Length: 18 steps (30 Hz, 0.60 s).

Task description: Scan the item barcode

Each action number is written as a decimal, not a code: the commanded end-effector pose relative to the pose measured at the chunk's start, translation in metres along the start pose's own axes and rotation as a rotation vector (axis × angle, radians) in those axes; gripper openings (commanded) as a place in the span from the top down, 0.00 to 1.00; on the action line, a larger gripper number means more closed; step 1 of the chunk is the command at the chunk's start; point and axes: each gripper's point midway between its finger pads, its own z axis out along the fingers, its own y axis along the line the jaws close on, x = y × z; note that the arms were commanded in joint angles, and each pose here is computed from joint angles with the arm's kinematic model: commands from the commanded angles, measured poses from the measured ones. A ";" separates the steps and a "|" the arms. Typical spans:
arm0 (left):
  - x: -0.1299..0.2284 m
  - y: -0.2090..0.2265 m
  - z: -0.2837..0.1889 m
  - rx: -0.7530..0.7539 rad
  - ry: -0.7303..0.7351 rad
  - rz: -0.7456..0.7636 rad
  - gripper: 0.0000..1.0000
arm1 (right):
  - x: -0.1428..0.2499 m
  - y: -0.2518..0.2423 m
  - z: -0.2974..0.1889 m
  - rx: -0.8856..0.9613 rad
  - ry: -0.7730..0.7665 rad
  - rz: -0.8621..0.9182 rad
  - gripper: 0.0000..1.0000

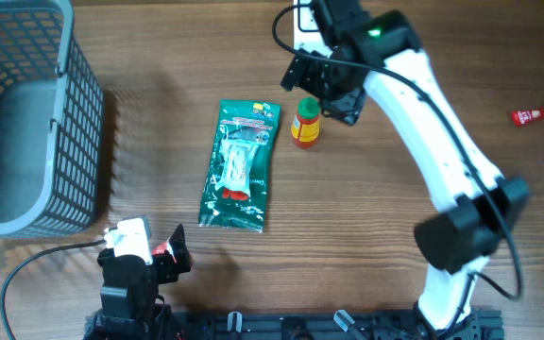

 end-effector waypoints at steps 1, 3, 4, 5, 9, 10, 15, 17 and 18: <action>0.000 0.000 0.000 0.003 0.000 -0.010 0.00 | 0.003 0.003 0.019 0.012 0.064 0.385 0.01; 0.000 0.000 0.000 0.003 0.000 -0.010 0.00 | 0.002 0.003 0.017 0.013 0.062 0.500 0.00; 0.000 0.000 0.000 0.003 0.000 -0.010 0.00 | 0.002 0.003 0.017 0.012 0.061 0.530 0.00; 0.000 0.000 0.000 0.003 -0.001 -0.010 0.00 | 0.003 0.003 0.017 0.015 0.061 0.569 0.00; 0.000 0.000 0.000 0.003 0.000 -0.010 0.00 | 0.004 0.000 0.018 0.034 0.064 0.687 0.00; 0.000 0.000 0.000 0.003 0.000 -0.010 0.00 | 0.004 0.000 0.019 0.038 0.064 0.720 0.00; 0.000 0.000 0.000 0.003 0.000 -0.010 0.00 | 0.002 -0.002 0.030 0.062 0.063 0.775 0.00; 0.000 0.000 0.000 0.003 -0.001 -0.010 0.00 | 0.001 -0.004 0.038 0.076 0.065 0.778 0.00; 0.000 0.000 0.000 0.003 0.000 -0.010 0.00 | -0.001 -0.004 0.043 0.082 0.061 0.780 0.00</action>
